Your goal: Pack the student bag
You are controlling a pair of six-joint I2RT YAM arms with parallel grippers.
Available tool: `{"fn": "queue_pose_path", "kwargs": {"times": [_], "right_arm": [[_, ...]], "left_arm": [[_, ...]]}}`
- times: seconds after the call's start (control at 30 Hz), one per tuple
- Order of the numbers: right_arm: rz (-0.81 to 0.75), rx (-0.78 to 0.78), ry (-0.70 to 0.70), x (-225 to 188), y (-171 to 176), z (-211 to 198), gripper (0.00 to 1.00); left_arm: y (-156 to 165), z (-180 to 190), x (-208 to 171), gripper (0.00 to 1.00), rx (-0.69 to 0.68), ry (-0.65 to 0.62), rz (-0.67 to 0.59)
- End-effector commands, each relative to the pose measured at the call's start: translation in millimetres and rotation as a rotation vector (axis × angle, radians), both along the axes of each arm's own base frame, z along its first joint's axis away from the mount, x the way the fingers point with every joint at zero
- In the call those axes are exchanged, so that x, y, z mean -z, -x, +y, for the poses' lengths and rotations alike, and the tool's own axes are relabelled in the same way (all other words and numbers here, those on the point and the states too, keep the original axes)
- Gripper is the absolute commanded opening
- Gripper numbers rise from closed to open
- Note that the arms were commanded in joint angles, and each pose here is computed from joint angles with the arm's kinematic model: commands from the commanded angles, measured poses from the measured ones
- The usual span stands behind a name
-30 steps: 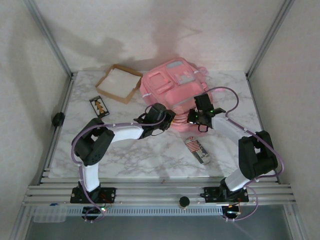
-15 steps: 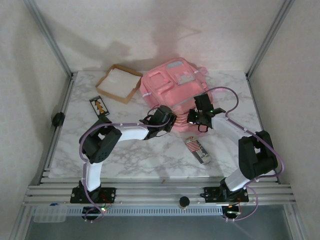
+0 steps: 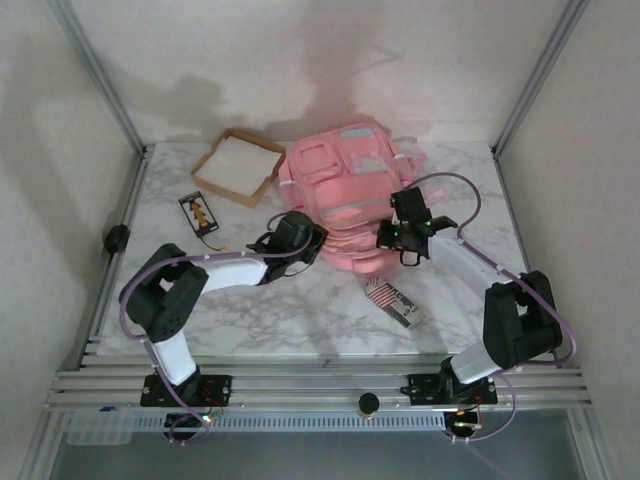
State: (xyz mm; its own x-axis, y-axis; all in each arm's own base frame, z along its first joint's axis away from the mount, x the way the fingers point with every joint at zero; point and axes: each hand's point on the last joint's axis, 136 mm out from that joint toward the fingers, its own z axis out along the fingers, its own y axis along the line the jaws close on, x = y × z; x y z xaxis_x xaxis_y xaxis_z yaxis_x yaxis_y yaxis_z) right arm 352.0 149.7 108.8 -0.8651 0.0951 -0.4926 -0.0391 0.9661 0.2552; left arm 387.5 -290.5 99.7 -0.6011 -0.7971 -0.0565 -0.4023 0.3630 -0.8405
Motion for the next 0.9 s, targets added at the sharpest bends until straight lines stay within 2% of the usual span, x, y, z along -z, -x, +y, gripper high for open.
{"fn": "queue_pose_path", "kwargs": {"times": [0.0,0.2,0.33,0.37,0.4,0.47,0.6,0.73,0.87], "right_arm": [[-0.023,0.115,0.112,-15.5,-6.0,-46.2,0.00],[-0.040,0.120,0.127,-24.9,-14.9,-55.1,0.00],[-0.047,0.032,0.062,-24.2,-12.5,-28.4,0.00],[-0.037,-0.010,0.030,-21.4,-9.5,-15.0,0.00],[-0.028,-0.053,0.007,-19.0,-6.0,-0.4,0.00],[-0.017,-0.108,-0.010,-16.2,2.0,22.3,0.00],[-0.010,-0.130,-0.088,-15.7,7.4,42.1,0.00],[0.001,-0.133,-0.085,-9.0,7.9,43.5,0.00],[-0.002,-0.140,-0.089,-7.2,8.2,45.0,0.00]], "left_arm": [[-4.1,85.6,23.5,0.00,-0.120,-0.242,0.040],[-22.6,147.1,6.1,0.00,-0.092,-0.427,0.022],[-49.0,160.6,-8.6,0.00,-0.059,-0.414,-0.050],[-55.9,157.8,-15.3,0.00,-0.036,-0.393,-0.077],[-59.1,153.8,-21.3,0.04,-0.012,-0.371,-0.088],[-55.6,145.5,-34.0,0.33,0.010,-0.324,-0.103],[-15.5,111.3,-53.0,0.56,0.012,-0.094,-0.128],[19.5,79.9,-48.4,0.59,-0.014,0.048,-0.068],[29.3,41.8,-46.6,0.57,-0.006,0.162,-0.042]]}}
